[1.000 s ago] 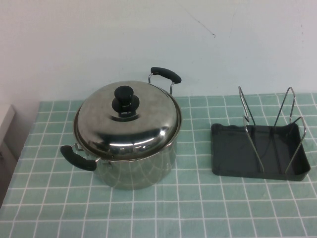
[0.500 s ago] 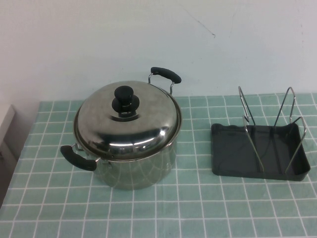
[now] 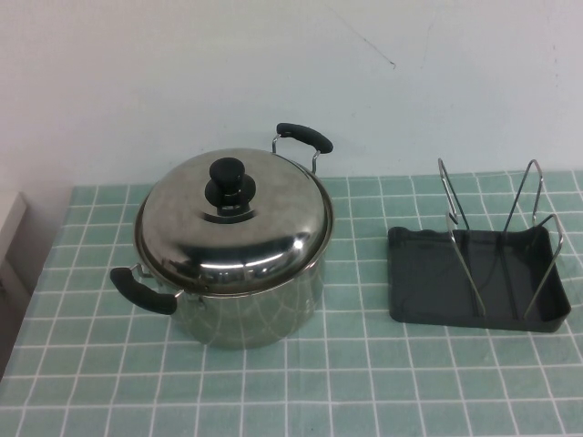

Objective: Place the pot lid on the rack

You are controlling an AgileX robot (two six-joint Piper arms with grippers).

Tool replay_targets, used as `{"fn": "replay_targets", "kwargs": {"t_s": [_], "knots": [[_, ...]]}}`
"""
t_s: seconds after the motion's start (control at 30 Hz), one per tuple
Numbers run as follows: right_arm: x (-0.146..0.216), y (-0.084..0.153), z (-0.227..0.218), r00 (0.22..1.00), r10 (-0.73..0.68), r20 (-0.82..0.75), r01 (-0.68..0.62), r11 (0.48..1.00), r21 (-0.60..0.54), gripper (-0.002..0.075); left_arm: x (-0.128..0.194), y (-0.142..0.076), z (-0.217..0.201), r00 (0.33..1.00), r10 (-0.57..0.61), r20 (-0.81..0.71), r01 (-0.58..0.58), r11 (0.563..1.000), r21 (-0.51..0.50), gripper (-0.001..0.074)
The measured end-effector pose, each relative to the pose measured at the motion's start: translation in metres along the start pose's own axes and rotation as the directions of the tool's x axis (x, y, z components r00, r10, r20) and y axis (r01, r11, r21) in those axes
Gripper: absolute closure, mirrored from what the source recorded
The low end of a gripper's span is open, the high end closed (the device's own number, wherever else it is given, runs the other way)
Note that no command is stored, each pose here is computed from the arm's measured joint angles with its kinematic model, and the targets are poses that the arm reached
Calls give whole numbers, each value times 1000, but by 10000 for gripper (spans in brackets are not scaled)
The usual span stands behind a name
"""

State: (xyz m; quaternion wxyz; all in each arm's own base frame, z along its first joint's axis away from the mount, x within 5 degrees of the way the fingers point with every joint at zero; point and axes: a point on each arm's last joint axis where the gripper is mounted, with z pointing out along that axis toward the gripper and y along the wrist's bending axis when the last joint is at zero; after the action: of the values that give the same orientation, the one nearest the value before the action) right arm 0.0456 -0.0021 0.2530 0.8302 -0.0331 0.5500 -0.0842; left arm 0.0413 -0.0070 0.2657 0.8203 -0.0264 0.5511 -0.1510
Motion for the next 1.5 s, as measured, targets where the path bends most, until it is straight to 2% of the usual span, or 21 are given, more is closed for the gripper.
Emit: {"fn": "replay_targets", "kwargs": {"t_s": [0.13, 0.3, 0.4, 0.57, 0.8, 0.9, 1.13, 1.27, 1.37, 1.5], "knots": [[-18, -2, 3, 972, -30, -234, 18, 998, -54, 727, -33, -4, 14, 981, -125, -150, 111, 989, -101, 737], [-34, -4, 14, 913, -124, -388, 82, 989, -122, 727, -56, -10, 49, 954, -177, -241, 150, 981, -124, 737], [-32, -3, 22, 887, -169, -429, 111, 981, -156, 727, -57, -14, 77, 955, -185, -233, 172, 982, -77, 737], [-19, -1, 27, 876, -224, -428, 159, 970, -183, 727, -40, -22, 127, 969, -195, -152, 205, 977, 53, 737], [2, 2, 24, 862, -246, -444, 173, 965, -198, 727, 19, -30, 177, 977, -118, -179, 158, 960, 230, 724], [2, 2, 24, 863, -250, -440, 178, 964, -198, 727, 51, -31, 189, 974, -79, -211, 140, 946, 293, 637], [3, 2, 24, 859, -254, -445, 180, 963, -203, 727, 99, -34, 216, 953, -13, -304, 136, 912, 387, 186], [4, 2, 23, 857, -258, -446, 182, 962, -205, 727, 112, -33, 237, 928, 29, -373, 123, 917, 379, 109], [4, 2, 23, 857, -258, -447, 182, 962, -205, 727, 121, -31, 248, 905, 69, -419, 102, 923, 372, 97], [4, 2, 23, 857, -258, -447, 182, 962, -205, 727, 131, -29, 255, 889, 64, -453, 115, 927, 357, 116]]}}
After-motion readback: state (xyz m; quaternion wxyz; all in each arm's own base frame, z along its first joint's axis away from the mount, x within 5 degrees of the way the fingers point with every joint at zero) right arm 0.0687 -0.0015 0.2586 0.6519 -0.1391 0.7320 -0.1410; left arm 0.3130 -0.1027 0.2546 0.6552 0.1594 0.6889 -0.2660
